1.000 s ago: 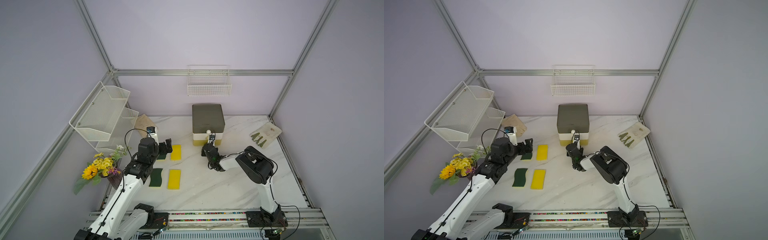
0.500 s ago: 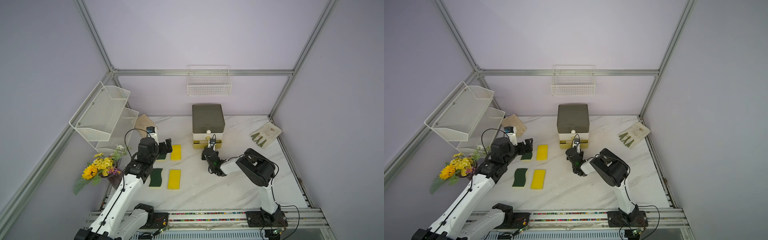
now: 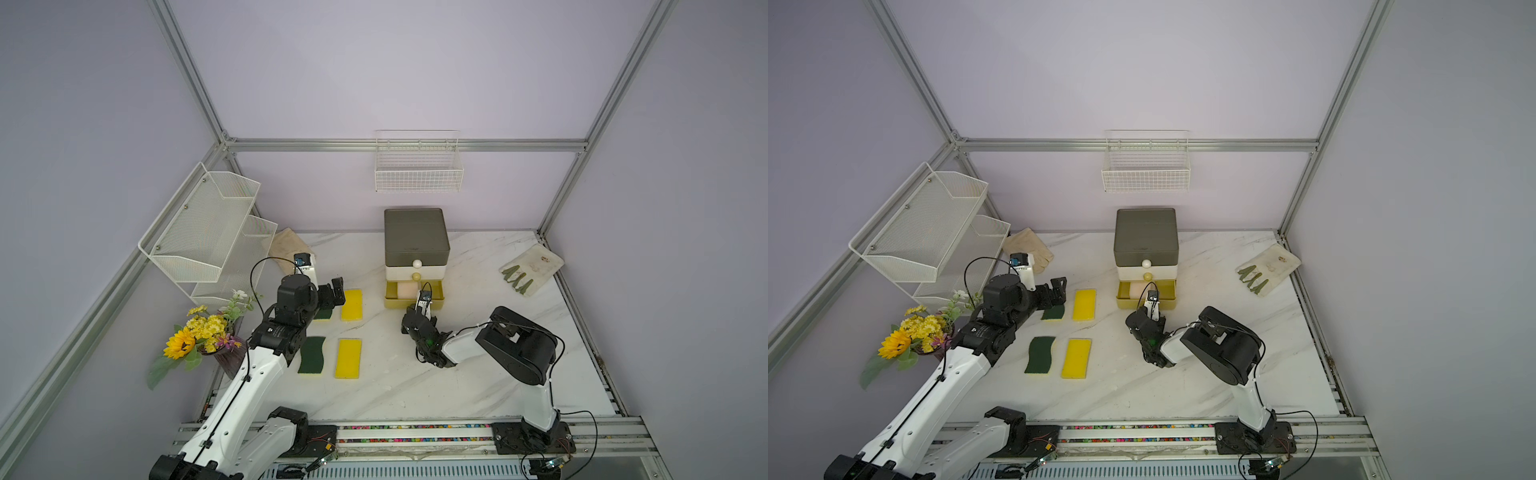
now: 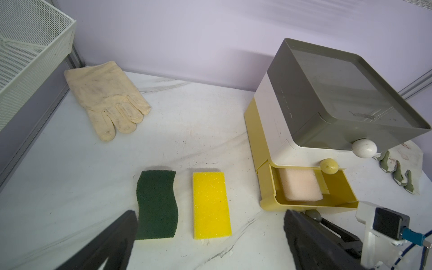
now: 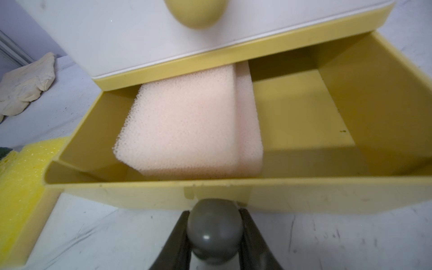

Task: Take the sponge out of the drawer
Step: Open the drawer in the storage box.

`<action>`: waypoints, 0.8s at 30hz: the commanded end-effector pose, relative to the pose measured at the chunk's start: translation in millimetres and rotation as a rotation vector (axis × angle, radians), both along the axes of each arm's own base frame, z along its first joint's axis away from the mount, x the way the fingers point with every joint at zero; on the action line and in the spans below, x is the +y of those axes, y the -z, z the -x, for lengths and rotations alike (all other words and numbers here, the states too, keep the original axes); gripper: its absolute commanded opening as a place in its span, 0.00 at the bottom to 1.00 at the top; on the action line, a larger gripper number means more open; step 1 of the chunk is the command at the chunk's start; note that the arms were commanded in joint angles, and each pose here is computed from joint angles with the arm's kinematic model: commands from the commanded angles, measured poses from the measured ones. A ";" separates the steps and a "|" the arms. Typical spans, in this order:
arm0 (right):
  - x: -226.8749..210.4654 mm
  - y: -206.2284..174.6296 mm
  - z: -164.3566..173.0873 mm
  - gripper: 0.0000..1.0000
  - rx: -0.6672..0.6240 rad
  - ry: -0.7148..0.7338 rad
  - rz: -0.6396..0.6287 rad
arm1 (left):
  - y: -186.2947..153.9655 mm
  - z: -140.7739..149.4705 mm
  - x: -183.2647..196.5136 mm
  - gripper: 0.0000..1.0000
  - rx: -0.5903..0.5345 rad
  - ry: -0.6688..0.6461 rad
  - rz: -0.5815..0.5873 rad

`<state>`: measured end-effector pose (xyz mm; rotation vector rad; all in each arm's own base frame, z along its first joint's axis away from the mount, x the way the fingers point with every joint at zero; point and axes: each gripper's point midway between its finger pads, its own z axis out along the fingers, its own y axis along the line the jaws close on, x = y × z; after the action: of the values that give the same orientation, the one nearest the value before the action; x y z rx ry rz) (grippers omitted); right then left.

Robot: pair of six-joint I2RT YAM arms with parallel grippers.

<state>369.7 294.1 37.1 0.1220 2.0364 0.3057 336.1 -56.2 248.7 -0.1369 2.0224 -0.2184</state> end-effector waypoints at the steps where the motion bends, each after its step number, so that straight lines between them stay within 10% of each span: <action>1: 11.9 1.9 23.4 0.00 0.047 -0.033 -0.035 | -19.7 -4.7 -0.1 1.00 -0.056 -0.004 0.032; 24: 9.1 4.9 88.1 0.00 0.134 -0.053 -0.072 | -14.7 -6.9 -3.1 1.00 -0.045 0.008 0.039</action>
<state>295.4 300.3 31.7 0.1489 2.1309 0.3819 337.9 -59.6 245.8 -0.1295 2.0319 -0.2371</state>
